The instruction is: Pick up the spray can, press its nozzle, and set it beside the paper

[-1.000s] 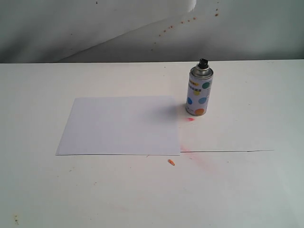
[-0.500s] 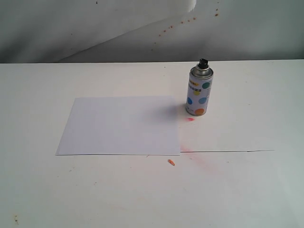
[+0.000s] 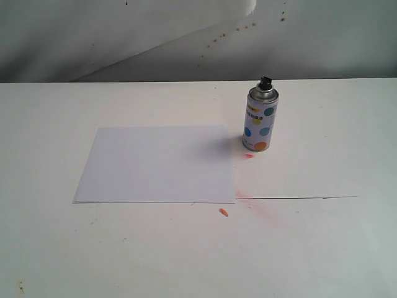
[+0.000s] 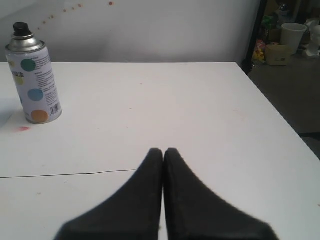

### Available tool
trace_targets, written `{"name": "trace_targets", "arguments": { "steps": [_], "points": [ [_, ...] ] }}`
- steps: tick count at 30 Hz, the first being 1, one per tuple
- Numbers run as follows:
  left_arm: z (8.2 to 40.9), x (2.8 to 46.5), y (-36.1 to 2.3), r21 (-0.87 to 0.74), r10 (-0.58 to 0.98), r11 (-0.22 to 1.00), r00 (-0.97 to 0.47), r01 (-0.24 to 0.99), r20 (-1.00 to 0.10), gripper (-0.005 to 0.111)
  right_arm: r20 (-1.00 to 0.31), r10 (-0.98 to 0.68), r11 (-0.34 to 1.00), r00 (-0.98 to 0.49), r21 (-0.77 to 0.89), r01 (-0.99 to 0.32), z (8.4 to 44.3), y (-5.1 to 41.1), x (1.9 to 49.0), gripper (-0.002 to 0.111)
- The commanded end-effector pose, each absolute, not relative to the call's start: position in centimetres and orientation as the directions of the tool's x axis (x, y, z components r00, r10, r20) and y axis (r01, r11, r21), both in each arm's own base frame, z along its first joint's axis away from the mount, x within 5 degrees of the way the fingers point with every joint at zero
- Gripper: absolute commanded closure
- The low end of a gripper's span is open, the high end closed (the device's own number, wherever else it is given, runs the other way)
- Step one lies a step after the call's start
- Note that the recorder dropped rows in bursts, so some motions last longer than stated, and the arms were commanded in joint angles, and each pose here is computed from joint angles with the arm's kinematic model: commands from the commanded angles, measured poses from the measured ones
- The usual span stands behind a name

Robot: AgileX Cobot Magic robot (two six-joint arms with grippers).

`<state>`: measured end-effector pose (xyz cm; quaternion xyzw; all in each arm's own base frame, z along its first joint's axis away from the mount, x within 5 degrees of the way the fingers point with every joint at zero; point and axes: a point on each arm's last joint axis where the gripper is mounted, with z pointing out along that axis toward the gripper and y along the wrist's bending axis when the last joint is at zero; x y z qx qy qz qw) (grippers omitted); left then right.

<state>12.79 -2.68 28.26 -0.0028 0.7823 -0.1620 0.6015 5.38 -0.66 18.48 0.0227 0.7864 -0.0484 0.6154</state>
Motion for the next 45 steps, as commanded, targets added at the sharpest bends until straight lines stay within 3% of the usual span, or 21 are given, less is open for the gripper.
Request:
{"name": "trace_targets", "arguments": {
  "steps": [1,12,20,24,30,33,45],
  "points": [
    [28.2,12.7,-2.6,-0.254,-0.198,0.949,-0.273,0.186,-0.941,0.107,-0.970,-0.019,0.994,-0.242,-0.045,0.102,18.4,-0.7,5.4,0.108],
    [28.4,12.7,-2.3,-0.215,-0.170,0.961,-0.243,0.171,-0.955,0.107,-0.970,-0.019,0.994,-0.242,-0.045,0.102,18.4,-0.7,5.4,0.108],
    [29.4,9.5,-2.1,-0.137,-0.120,0.968,-0.090,0.211,-0.989,0.107,-0.970,-0.019,0.994,-0.242,-0.045,0.102,18.4,-0.7,5.4,0.108],
    [27.6,7.3,-1.9,-0.073,-0.058,0.972,-0.075,0.222,-0.996,0.107,-0.970,-0.019,0.994,-0.242,-0.045,0.102,18.4,-0.7,5.4,0.108],
    [24.6,6.1,-1.0,-0.193,-0.182,0.974,-0.104,0.116,-0.978,0.107,-0.970,-0.019,0.994,-0.242,-0.045,0.102,18.4,-0.7,5.4,0.108],
    [23.8,5.7,-0.7,-0.171,-0.161,0.981,-0.099,0.097,-0.982,0.107,-0.970,-0.019,0.994,-0.242,-0.045,0.102,18.4,-0.7,5.4,0.108],
    [20.2,5.0,-0.6,-0.116,-0.094,0.990,-0.240,0.079,-0.966,0.107,-0.970,-0.019,0.994,-0.242,-0.045,0.102,18.4,-0.7,5.4,0.108]
  ]
}}
